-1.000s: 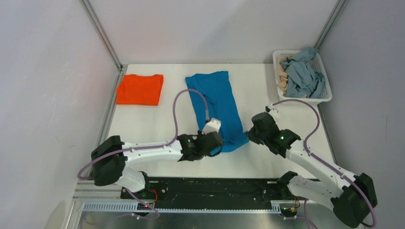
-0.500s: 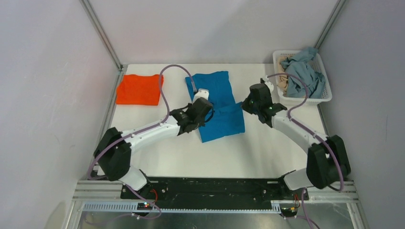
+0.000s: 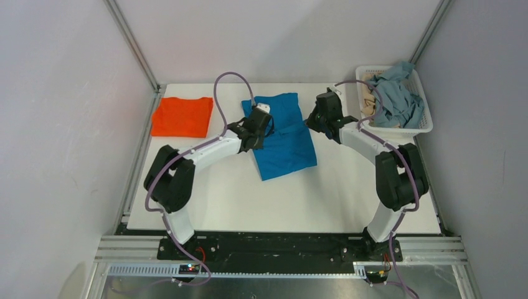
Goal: Fold and stack the t-shirts
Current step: Fold the folded rectangular tshirt in 1/3 of the way, then grab one side of the 2/3 rectangular tshirt with both arms
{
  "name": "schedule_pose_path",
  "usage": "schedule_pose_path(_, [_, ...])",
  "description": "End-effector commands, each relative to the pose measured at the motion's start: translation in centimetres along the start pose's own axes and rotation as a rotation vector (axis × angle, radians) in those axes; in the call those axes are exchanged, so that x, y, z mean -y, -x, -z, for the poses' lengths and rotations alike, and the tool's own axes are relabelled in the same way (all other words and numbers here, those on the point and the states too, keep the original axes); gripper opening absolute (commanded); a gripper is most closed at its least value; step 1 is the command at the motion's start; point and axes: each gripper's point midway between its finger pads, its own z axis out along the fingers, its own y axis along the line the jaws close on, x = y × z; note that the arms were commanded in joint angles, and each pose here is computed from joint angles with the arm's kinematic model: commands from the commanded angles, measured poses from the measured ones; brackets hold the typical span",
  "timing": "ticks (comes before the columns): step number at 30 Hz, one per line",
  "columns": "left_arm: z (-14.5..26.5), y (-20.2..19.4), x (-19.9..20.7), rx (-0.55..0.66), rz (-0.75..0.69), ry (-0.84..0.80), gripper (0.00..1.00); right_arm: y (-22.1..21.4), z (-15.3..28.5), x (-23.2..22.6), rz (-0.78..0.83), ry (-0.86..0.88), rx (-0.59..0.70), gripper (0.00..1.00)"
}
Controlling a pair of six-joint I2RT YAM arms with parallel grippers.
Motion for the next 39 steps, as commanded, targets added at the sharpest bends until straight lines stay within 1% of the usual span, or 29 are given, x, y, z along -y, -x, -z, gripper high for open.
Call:
schedule_pose_path(1, [-0.9,1.7,0.2,0.015,-0.032,-0.026,0.07,2.4,-1.1,-0.3,0.002,-0.006,0.059,0.00])
schedule_pose_path(3, [-1.5,1.8,0.0,0.003,-0.022,-0.029,0.11,2.3,-1.8,-0.1,-0.004,-0.001,0.042,0.00])
schedule_pose_path(8, [-3.1,1.5,0.0,-0.032,0.009,-0.056,0.14,1.4,-3.8,0.1,-0.009,0.015,-0.013,0.00])
schedule_pose_path(10, [-3.7,1.5,0.2,-0.041,0.017,-0.065,0.16,1.2,-4.6,-0.1,-0.014,0.029,-0.029,0.00])
schedule_pose_path(12, [-4.1,1.5,0.4,-0.046,0.021,-0.065,0.21,0.9,-5.3,-0.4,-0.019,0.054,-0.057,0.01])
schedule_pose_path(13, [-4.3,1.4,0.3,-0.052,0.026,-0.062,0.28,0.8,-5.8,-0.5,-0.021,0.059,-0.066,0.03])
schedule_pose_path(14, [-4.4,1.7,0.3,-0.048,0.035,-0.060,0.33,0.9,-5.9,-0.7,-0.025,0.068,-0.073,0.14])
schedule_pose_path(15, [-4.4,1.9,0.0,-0.044,0.043,-0.051,0.44,1.0,-6.2,-0.8,-0.026,0.067,-0.081,0.23])
schedule_pose_path(16, [-4.3,2.5,-0.3,-0.031,0.052,-0.044,0.48,0.9,-6.2,-0.7,-0.026,0.061,-0.095,0.45])
schedule_pose_path(17, [-4.1,3.0,-0.8,-0.019,0.055,-0.023,0.62,1.4,-6.3,-1.1,-0.025,0.065,-0.090,0.53])
schedule_pose_path(18, [-3.6,4.0,-1.1,0.003,0.059,-0.013,0.69,1.4,-6.2,-0.8,-0.018,0.047,-0.099,0.65])
schedule_pose_path(19, [-3.1,4.9,-1.5,0.025,0.063,0.003,0.80,2.3,-5.9,-1.4,-0.013,0.054,-0.083,0.71])
schedule_pose_path(20, [-2.3,5.6,-1.7,0.044,0.065,0.005,0.86,2.5,-5.6,-1.2,-0.001,0.033,-0.080,0.83])
schedule_pose_path(21, [-1.8,6.0,-1.9,0.059,0.069,0.007,0.96,3.4,-5.0,-1.5,0.008,0.029,-0.054,0.90])
schedule_pose_path(22, [-0.7,6.8,-2.0,0.084,0.084,-0.003,0.98,3.6,-4.5,-1.5,0.015,0.014,-0.047,0.97])
schedule_pose_path(23, [-0.3,6.7,-2.1,0.085,0.089,-0.006,0.99,4.3,-3.5,-1.6,0.024,0.004,-0.019,0.98])
schedule_pose_path(24, [0.9,7.2,-2.1,0.107,0.110,-0.025,1.00,4.1,-3.0,-1.8,0.033,0.003,-0.016,0.99])
schedule_pose_path(25, [1.1,6.3,-2.0,0.092,0.113,-0.033,1.00,3.5,-2.0,-1.8,0.047,0.002,-0.012,0.99])
schedule_pose_path(26, [2.2,6.6,-1.7,0.109,0.129,-0.066,1.00,3.2,-1.6,-1.8,0.053,0.006,-0.011,0.99])
schedule_pose_path(27, [2.2,5.3,-1.7,0.085,0.125,-0.069,1.00,2.2,-0.6,-1.5,0.055,0.011,-0.027,0.99])
schedule_pose_path(28, [3.2,5.2,-1.3,0.098,0.129,-0.081,1.00,1.4,0.2,-1.2,0.055,0.024,-0.035,0.99])
schedule_pose_path(29, [3.1,3.7,-1.3,0.075,0.120,-0.076,1.00,0.8,0.7,-1.5,0.055,0.047,-0.049,0.99])
schedule_pose_path(30, [4.1,3.4,-0.7,0.091,0.115,-0.080,1.00,-0.3,1.4,-1.3,0.053,0.060,-0.072,0.99])
schedule_pose_path(31, [4.0,1.8,-0.6,0.072,0.100,-0.075,1.00,-1.3,1.9,-1.7,0.057,0.093,-0.108,0.99])
schedule_pose_path(32, [5.0,1.5,0.2,0.088,0.090,-0.088,1.00,-2.6,2.5,-1.1,0.060,0.093,-0.138,0.99])
schedule_pose_path(33, [4.9,0.1,0.6,0.072,0.073,-0.094,1.00,-3.7,2.9,-0.9,0.065,0.105,-0.169,0.99])
schedule_pose_path(34, [5.8,-0.4,1.8,0.082,0.059,-0.123,1.00,-5.0,3.4,0.1,0.071,0.090,-0.200,0.99])
schedule_pose_path(36, [6.2,-2.4,3.5,0.063,0.037,-0.167,1.00,-6.9,4.2,2.3,0.081,0.050,-0.243,0.99])
schedule_pose_path(39, [5.7,-5.6,5.4,0.018,0.008,-0.192,1.00,-8.2,4.9,5.1,0.044,0.009,-0.261,0.99])
